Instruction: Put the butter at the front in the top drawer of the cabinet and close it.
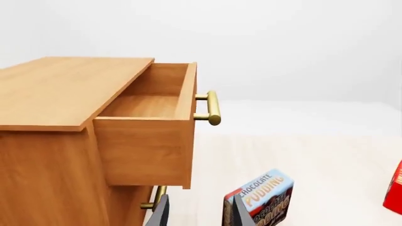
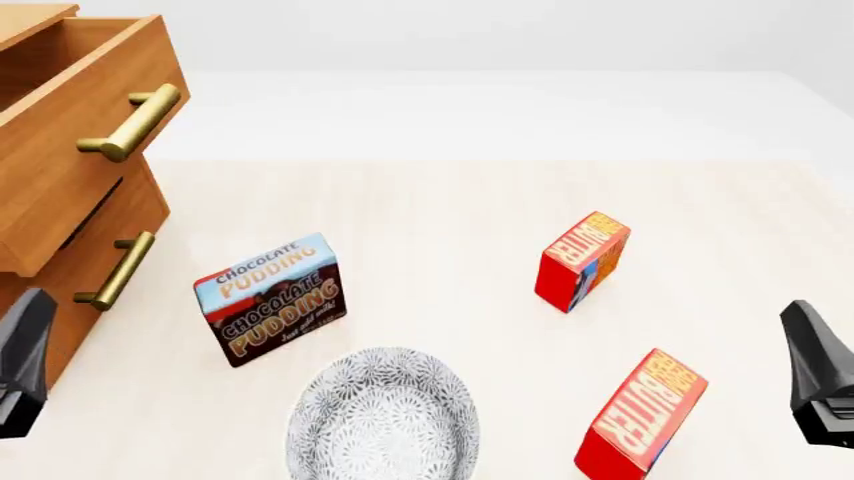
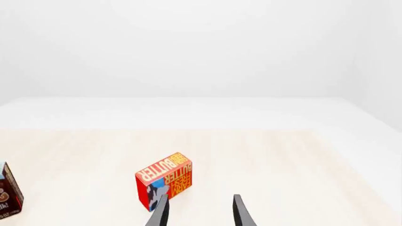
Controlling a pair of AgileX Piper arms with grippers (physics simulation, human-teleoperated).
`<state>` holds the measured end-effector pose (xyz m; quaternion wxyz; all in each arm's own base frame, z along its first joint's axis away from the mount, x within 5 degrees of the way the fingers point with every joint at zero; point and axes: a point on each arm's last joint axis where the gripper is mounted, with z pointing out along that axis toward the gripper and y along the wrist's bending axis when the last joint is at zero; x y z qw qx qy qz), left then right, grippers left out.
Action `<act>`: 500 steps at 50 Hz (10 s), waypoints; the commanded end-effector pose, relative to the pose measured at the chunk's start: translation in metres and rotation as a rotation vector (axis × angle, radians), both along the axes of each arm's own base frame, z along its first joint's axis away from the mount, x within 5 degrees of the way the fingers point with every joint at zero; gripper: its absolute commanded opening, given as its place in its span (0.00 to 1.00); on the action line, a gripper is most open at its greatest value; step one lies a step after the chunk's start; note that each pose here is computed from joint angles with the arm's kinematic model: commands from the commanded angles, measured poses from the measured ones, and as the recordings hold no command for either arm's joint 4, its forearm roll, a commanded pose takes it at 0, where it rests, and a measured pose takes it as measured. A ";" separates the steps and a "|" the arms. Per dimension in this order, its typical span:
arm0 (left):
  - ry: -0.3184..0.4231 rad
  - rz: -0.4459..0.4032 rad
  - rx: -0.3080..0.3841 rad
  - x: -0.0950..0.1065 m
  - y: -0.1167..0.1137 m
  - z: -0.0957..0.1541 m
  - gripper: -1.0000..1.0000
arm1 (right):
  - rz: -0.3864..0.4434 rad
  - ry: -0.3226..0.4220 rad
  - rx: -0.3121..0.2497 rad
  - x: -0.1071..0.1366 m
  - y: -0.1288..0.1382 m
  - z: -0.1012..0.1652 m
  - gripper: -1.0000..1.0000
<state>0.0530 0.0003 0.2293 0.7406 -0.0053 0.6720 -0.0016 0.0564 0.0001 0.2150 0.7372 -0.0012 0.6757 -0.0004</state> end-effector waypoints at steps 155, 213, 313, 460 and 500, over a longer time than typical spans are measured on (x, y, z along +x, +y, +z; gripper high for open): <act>0.830 -0.004 -0.138 0.111 -0.009 0.231 1.00 | 0.000 0.000 0.001 0.000 0.000 0.000 1.00; 0.918 0.086 -0.178 0.132 0.006 0.194 1.00 | 0.000 0.000 0.001 0.000 0.000 0.000 1.00; 0.980 -0.213 -0.098 0.191 -0.086 0.169 1.00 | 0.000 0.000 0.001 0.000 0.000 0.000 1.00; 0.608 -0.883 0.299 0.193 -0.317 0.166 1.00 | 0.000 0.000 0.001 0.000 0.000 0.000 1.00; 0.714 -0.802 0.149 0.239 -0.350 0.077 1.00 | 0.000 0.000 0.001 0.000 0.000 0.000 1.00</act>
